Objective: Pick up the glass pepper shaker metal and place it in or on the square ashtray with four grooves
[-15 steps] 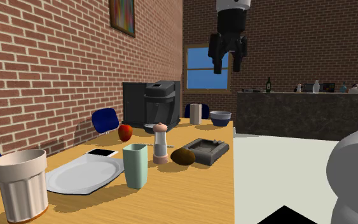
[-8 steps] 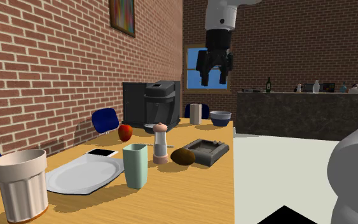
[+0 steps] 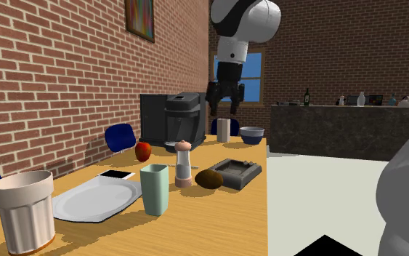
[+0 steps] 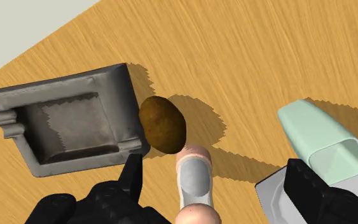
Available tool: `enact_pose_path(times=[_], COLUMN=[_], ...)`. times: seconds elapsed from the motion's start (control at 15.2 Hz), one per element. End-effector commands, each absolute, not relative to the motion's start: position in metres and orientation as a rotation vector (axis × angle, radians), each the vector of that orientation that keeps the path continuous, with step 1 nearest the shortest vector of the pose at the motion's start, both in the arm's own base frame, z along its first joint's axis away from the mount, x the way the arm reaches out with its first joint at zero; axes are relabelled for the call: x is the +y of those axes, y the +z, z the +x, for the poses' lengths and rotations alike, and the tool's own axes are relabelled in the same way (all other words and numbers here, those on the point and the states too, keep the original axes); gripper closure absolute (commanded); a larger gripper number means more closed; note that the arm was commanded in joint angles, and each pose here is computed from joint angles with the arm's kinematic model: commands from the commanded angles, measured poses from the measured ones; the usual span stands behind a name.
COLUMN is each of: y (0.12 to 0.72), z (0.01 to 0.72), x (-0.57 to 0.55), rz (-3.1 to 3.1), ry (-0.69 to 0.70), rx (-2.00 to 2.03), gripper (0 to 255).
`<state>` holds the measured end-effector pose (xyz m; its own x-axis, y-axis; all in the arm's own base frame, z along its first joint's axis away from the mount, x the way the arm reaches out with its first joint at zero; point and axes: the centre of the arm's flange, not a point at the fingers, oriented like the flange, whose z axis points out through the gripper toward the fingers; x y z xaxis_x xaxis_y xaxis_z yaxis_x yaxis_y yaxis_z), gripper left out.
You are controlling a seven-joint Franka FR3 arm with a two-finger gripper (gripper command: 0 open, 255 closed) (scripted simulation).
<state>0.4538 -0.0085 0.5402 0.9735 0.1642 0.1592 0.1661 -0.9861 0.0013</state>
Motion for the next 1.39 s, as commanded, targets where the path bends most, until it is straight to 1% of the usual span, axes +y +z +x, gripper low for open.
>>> enact_pose_path(times=[0.0, 0.92, 1.32], y=[0.525, 0.427, 0.396], z=[0.477, 0.628, 0.634], x=[-0.007, 0.007, 0.012], rz=[-3.091, -2.967, -2.967], ry=[-0.26, -0.307, -0.307], rx=[-0.266, -0.305, -0.305], gripper=[0, 0, 0])
